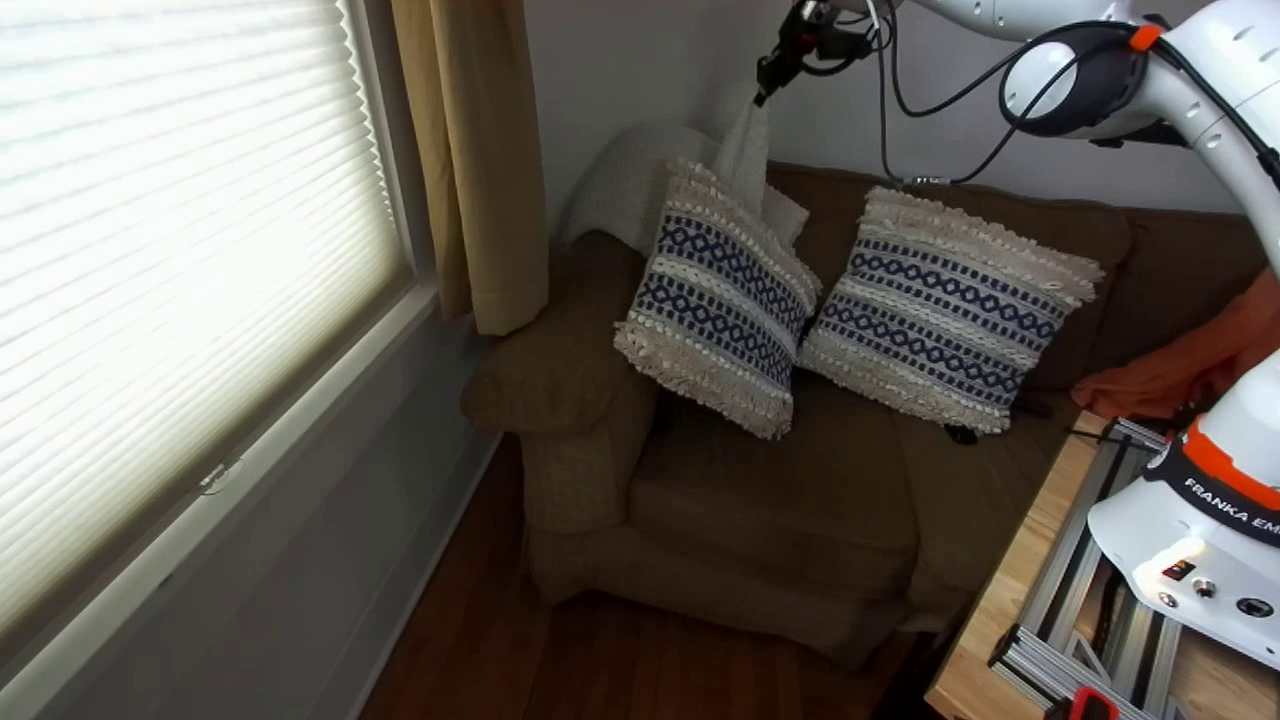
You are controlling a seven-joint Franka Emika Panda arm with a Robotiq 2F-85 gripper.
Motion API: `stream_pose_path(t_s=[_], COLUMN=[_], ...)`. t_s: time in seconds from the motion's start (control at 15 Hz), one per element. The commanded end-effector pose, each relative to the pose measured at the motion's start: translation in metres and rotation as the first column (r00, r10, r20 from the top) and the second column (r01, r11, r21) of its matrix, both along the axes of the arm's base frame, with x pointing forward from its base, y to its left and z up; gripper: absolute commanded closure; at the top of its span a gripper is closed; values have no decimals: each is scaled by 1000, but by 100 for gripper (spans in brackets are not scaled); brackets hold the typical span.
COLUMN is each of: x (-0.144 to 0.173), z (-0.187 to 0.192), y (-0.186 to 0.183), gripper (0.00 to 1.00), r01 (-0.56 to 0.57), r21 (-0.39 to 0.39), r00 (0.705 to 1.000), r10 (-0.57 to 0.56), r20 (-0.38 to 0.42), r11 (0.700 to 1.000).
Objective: Pick up the white throw blanket and put it over the rightmost throw pillow
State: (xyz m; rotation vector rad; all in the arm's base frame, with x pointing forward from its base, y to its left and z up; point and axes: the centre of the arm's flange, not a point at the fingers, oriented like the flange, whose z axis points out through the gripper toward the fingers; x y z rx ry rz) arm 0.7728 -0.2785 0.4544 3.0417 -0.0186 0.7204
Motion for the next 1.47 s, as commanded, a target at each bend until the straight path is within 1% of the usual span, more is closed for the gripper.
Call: stream_pose_path(t_s=[0.0, 0.27, 0.4, 0.53, 0.67, 0.93, 1.0, 1.07, 1.13, 1.2, 1.27, 1.33, 1.4], x=[-25, -41, -45, -53, -60, -76, -81, -85, -84, -82, -38, -36, -34], z=[83, 154, 184, 209, 235, 273, 280, 282, 270, 259, 282, 277, 273], y=[26, 49, 59, 71, 82, 102, 105, 104, 100, 96, 99, 98, 97], gripper=[99, 99, 99, 99, 99, 99, 99, 99, 99, 99, 99, 97, 97], r01=[-4, -35, -47, -64, -79, -98, -96, -94, -115, -136, -103, -109, -108], r21=[24, -1, -28, -64, -110, -179, -186, -176, -142, -112, -147, -146, -148], r00=[981, 927, 884, 835, 778, 648, 611, 575, 545, 555, 607, 609, 615], r10=[0, 33, 54, 89, 130, 199, 205, 198, 182, 169, 179, 182, 183], r20=[192, 372, 464, 543, 614, 735, 764, 794, 818, 814, 775, 772, 767], r11=[1000, 999, 999, 996, 991, 979, 978, 980, 983, 984, 984, 983, 983])
